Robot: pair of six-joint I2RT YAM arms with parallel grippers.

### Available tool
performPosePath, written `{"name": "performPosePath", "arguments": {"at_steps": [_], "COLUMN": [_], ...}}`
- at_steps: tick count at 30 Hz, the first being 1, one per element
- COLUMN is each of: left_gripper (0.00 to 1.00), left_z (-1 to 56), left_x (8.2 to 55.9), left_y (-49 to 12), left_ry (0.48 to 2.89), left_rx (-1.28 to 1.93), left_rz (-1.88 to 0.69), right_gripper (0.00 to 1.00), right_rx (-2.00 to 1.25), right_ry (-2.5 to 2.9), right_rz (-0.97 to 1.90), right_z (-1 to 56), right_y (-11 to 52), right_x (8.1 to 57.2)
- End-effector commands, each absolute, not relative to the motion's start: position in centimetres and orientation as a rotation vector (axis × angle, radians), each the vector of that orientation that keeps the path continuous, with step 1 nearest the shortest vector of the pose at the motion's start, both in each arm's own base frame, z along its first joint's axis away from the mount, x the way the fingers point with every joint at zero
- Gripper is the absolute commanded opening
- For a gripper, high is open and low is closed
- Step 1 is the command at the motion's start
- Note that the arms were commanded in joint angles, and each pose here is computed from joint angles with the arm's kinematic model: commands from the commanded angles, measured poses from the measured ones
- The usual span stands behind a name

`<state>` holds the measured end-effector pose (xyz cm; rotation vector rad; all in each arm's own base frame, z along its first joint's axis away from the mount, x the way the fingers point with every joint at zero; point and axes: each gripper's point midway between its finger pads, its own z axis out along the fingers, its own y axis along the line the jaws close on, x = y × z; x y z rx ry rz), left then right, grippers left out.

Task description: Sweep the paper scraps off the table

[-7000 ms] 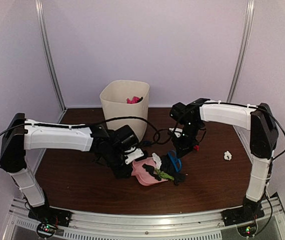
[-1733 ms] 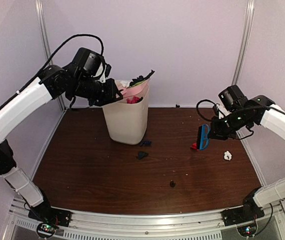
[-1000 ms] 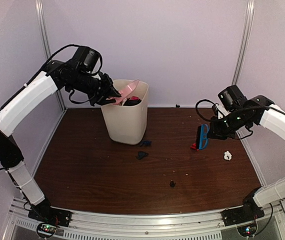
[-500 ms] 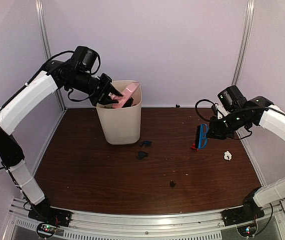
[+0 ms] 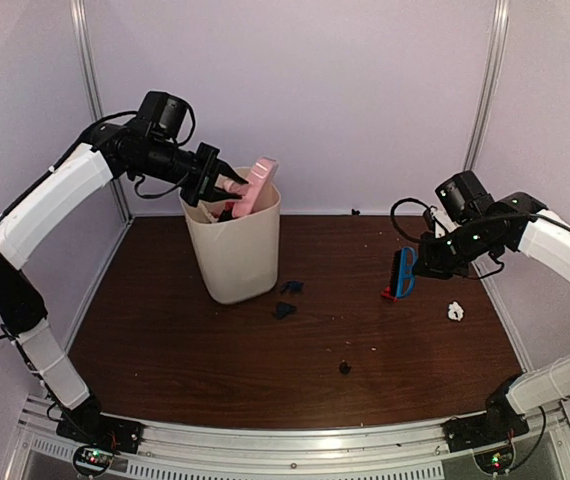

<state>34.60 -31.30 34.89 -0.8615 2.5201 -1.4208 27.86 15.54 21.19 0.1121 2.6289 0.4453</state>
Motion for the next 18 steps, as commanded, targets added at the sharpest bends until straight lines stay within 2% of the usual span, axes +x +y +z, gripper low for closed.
{"name": "performPosePath", "arguments": {"at_steps": [1, 18], "left_gripper": [0.00, 0.00], "left_z": [38.5, 41.7], "left_x": [33.3, 33.2], "left_y": [-32.2, -31.7], "left_ry": [2.463, 2.370], "left_rx": [-0.838, -0.932], "left_rz": [-1.646, -1.828], "right_gripper": [0.00, 0.00], "right_rx": [0.151, 0.201], "right_ry": [2.580, 2.571], "right_rz": [0.464, 0.533], "right_z": [22.2, 22.3], "right_y": [15.3, 15.7], "right_x": [28.3, 28.0]}}
